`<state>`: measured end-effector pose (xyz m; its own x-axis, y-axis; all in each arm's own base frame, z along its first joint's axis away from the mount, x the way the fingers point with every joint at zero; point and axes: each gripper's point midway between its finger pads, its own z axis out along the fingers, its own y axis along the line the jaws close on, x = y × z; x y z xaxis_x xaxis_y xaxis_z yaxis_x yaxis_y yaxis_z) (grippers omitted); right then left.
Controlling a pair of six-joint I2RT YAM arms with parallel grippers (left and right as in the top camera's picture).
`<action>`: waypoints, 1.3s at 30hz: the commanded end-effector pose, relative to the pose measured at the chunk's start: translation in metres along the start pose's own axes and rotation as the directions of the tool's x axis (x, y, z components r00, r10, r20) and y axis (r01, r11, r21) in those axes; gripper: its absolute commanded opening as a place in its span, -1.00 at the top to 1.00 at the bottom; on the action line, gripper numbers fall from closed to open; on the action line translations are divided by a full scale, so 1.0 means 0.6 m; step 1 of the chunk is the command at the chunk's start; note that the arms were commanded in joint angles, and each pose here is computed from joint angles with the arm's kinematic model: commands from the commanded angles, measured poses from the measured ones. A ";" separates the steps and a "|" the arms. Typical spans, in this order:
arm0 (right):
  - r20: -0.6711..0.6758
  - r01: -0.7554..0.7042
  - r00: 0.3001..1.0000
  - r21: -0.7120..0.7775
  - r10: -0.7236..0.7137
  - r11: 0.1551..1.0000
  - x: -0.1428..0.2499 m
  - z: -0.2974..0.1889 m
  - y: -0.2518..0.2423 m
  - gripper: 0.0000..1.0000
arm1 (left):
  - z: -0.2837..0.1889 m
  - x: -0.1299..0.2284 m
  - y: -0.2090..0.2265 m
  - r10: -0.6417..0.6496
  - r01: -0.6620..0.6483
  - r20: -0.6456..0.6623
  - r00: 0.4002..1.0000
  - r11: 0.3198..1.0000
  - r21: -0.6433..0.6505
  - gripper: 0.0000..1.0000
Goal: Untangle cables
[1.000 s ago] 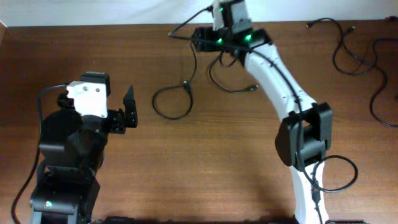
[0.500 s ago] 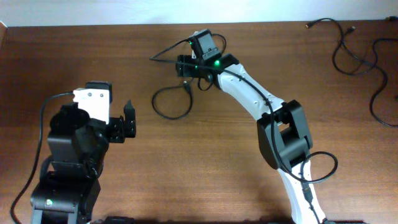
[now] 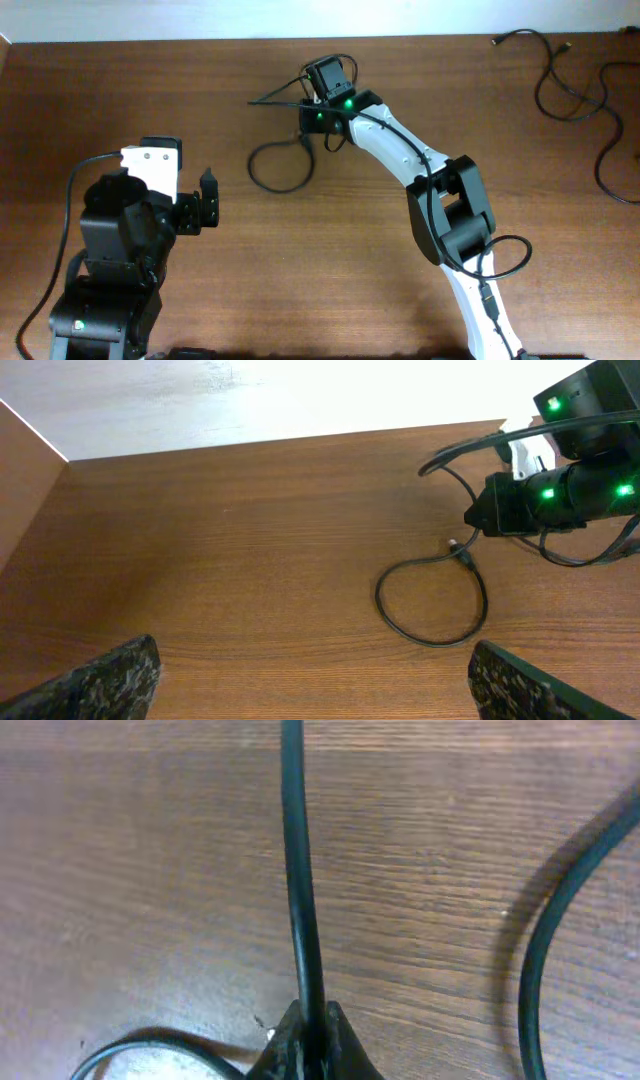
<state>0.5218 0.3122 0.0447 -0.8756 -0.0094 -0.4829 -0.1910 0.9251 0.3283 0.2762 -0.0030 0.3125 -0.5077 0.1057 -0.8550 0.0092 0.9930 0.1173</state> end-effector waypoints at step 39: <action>0.652 -0.749 0.616 0.310 0.442 0.585 0.223 -0.694 -0.875 -0.97 | 0.055 0.010 -0.016 -0.013 0.015 -0.070 0.997 0.999 0.032 -0.98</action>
<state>0.2894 -0.3437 0.0896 -0.3655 0.7091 -0.6030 0.7919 0.5773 0.1989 0.3029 -0.0100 0.2889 -0.5710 0.1038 -0.8143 0.0355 0.9942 0.1019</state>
